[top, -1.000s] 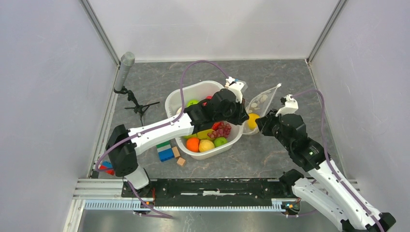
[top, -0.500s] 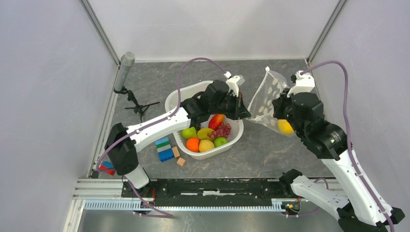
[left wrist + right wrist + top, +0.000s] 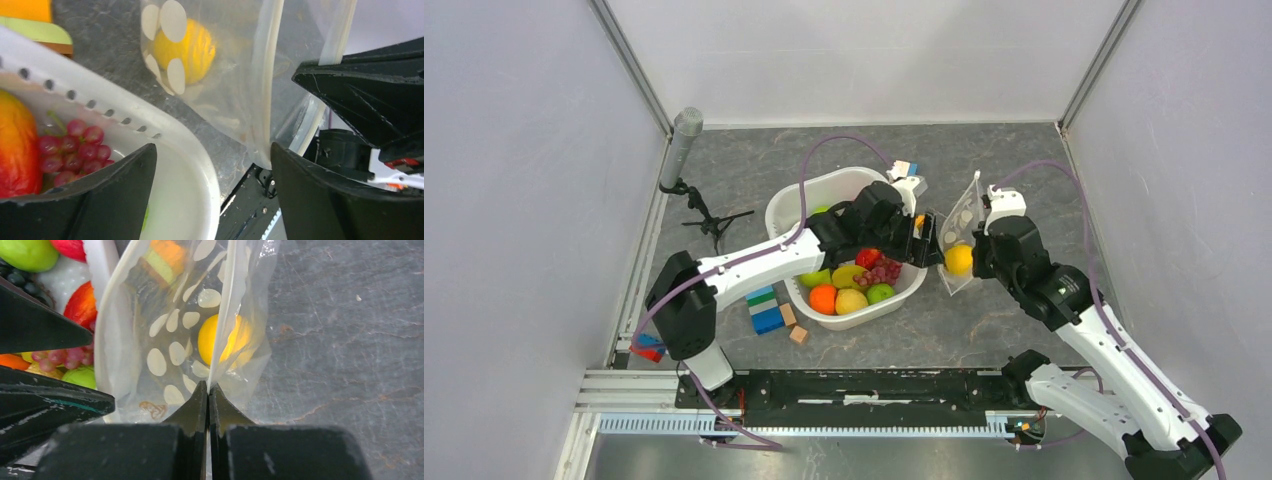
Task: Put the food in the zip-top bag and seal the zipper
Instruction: Adjust the zipper food storage bag at the center of the board, then pick up the fake fruit from the bin.
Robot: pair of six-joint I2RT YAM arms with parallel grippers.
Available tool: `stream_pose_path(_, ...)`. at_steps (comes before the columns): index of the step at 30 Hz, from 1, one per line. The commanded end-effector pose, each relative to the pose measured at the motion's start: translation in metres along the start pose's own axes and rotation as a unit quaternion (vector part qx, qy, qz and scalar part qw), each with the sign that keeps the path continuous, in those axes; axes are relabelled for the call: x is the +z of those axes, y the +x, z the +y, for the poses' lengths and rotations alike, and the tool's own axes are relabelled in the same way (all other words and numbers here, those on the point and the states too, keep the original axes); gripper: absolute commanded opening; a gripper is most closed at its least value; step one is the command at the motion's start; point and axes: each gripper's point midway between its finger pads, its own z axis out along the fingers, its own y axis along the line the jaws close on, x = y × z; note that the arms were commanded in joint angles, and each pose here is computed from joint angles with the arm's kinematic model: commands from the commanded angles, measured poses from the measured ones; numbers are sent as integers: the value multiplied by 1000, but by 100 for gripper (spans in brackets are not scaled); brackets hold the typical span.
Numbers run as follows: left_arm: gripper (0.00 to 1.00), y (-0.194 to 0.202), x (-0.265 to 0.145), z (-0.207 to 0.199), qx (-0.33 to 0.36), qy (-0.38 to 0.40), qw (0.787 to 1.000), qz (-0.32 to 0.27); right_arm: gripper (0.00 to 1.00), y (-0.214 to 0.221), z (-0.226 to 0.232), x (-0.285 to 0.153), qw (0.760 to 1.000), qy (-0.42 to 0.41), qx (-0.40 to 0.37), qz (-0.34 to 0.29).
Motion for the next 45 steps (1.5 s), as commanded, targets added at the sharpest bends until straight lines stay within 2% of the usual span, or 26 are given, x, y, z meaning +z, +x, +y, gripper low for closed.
stream_pose_path(1,94,-26,-30,9,48,-41,997,-51,0,-29,26,6,996,-57,24,-58)
stream_pose_path(3,100,-33,-42,10,59,-46,995,-62,0,-34,34,9,994,-77,32,-69)
stream_pose_path(8,100,-44,-72,28,84,-92,988,-95,0,-42,47,10,990,-107,37,-85)
stream_pose_path(12,100,-49,-94,68,74,-162,976,-127,0,-42,51,11,989,-119,35,-86)
stream_pose_path(15,100,-48,-105,103,57,-205,968,-130,0,-38,50,12,989,-118,36,-84)
stream_pose_path(20,100,-31,-111,140,53,-263,958,-100,0,-30,47,11,990,-113,41,-79)
stream_pose_path(27,100,7,-111,171,13,-310,948,-64,0,-22,50,7,986,-133,58,-84)
stream_pose_path(34,100,32,-112,221,-13,-400,916,-36,1,-18,53,7,985,-143,59,-81)
stream_pose_path(39,97,43,-90,249,-32,-416,909,-3,1,-16,53,9,985,-143,59,-80)
stream_pose_path(45,94,49,-72,262,-38,-413,910,3,1,-13,52,12,986,-139,52,-76)
